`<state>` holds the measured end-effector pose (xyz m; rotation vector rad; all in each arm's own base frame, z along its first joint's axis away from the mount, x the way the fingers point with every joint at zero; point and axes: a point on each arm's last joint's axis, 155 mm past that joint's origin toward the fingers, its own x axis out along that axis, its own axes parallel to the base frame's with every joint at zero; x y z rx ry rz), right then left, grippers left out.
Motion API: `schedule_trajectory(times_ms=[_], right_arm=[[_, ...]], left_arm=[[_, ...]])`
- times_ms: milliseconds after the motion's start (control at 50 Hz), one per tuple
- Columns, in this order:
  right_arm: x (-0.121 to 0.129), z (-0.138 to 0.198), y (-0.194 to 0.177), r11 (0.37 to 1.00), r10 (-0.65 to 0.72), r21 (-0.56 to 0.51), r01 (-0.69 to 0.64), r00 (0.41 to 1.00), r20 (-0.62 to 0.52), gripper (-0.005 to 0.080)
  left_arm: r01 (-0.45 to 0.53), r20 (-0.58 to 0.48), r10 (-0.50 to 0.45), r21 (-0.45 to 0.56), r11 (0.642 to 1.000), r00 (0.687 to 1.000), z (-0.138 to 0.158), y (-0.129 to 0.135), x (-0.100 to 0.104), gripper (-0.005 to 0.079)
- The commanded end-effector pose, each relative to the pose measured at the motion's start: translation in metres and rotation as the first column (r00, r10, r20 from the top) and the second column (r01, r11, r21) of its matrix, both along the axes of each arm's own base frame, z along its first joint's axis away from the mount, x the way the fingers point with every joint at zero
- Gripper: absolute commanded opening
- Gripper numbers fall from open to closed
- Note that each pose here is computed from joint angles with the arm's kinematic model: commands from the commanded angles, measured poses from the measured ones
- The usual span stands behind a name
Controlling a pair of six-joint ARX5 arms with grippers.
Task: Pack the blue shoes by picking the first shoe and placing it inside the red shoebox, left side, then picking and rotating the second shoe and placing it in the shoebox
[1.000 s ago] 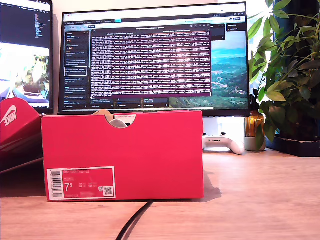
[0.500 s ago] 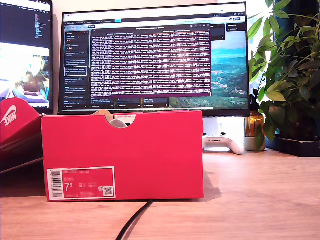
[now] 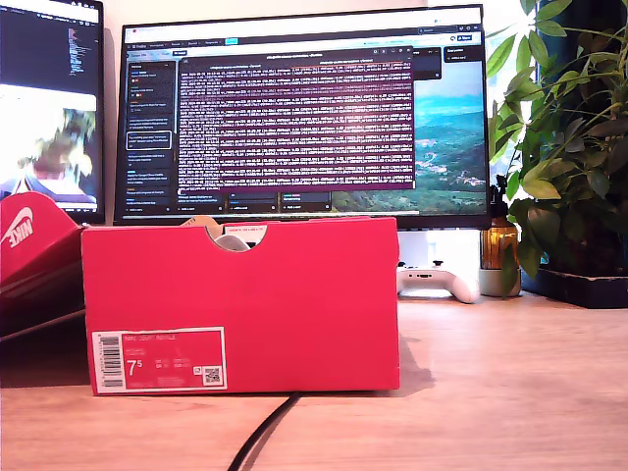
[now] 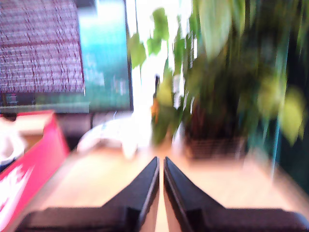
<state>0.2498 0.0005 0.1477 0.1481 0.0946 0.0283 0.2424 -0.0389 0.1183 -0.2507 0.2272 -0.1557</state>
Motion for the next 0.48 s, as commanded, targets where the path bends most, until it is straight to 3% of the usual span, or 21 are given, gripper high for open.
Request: schedule_trajectory(times_ms=[0,460], right_arm=[[-0.001,-0.0222,0.0016,1.0,0.005,0.026,-0.004,0.998,-0.066,-0.001],[-0.0006,-0.0198,0.0016,1.0,0.005,0.025,-0.004,0.998,-0.056,-0.001]], left_arm=[[-0.002,-0.031,0.003,0.01,1.0,1.0,-0.0167,0.0011,0.0001,-0.0021],[-0.002,-0.031,0.003,0.01,1.0,1.0,-0.0167,0.0011,0.0001,-0.0021]])
